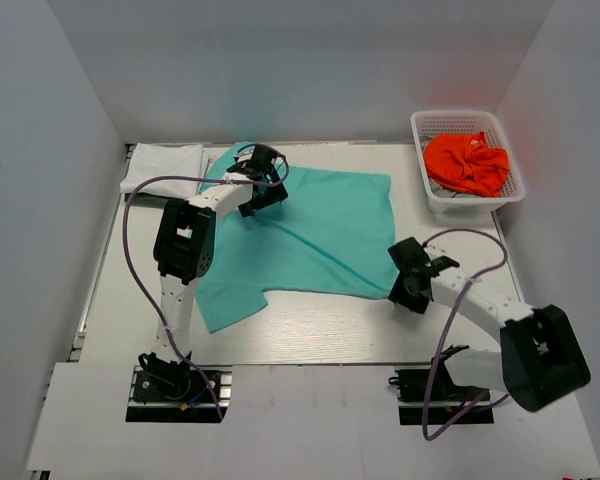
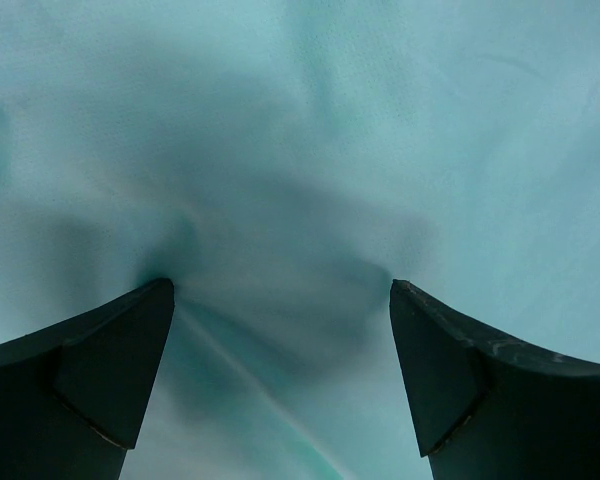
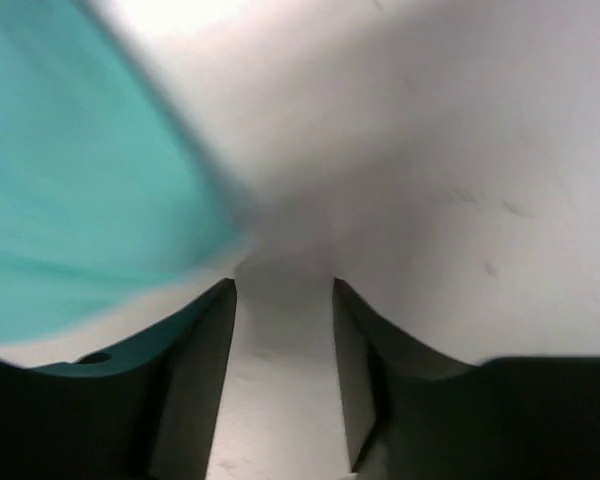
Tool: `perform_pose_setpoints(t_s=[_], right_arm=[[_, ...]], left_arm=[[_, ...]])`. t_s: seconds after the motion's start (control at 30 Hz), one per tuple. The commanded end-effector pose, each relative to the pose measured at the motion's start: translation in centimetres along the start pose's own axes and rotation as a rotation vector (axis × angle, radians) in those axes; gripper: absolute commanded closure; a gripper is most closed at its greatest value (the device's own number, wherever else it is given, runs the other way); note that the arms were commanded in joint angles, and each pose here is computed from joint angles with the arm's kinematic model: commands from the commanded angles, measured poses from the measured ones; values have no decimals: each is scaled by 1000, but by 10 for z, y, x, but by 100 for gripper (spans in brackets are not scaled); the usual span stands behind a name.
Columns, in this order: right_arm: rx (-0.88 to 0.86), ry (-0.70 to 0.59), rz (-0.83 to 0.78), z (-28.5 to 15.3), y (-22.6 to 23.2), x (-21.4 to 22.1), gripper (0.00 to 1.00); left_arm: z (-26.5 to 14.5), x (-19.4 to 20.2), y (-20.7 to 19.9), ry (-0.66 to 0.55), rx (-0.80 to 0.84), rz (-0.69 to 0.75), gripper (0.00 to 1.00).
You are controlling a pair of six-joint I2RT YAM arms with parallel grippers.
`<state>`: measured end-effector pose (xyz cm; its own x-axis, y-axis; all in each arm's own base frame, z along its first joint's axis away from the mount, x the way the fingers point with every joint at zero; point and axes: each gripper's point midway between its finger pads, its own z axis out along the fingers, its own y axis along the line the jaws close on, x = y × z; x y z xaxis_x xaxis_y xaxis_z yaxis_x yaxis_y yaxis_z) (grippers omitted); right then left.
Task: Fold and stack the t-shirts
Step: Flatten out the tshirt
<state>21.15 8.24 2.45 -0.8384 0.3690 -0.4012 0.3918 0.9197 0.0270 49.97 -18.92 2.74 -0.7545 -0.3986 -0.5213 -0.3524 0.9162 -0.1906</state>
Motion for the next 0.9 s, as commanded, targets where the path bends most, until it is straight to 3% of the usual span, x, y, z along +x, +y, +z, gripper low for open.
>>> perform_pose_setpoints(t_s=[0.0,0.03,0.13,0.27,0.33,0.53,0.7,0.87], right_arm=[[43,108,76,-5,-32,44,48],[28,150,96,-8,-32,54,44],[-53,87,126,-24,-23,40,38],[-145,-152,114,-54,-2,-24,26],[-214,-237,26,-70,20,-56,20],[-309,-239,-125,-65,70,-82,11],[-369,-274,-144,-51,118,-120,10],[-320,-144,-128,1,141,-128,10]], left_arm=[[17,47,53,138,-165,11,0],[14,49,53,130,-172,20,0],[14,49,53,130,-172,20,0],[11,48,45,138,-132,20,0],[9,48,40,148,-96,44,0],[-2,26,10,104,34,75,0],[-21,7,-13,72,135,109,0],[-55,-21,-41,-43,278,145,0]])
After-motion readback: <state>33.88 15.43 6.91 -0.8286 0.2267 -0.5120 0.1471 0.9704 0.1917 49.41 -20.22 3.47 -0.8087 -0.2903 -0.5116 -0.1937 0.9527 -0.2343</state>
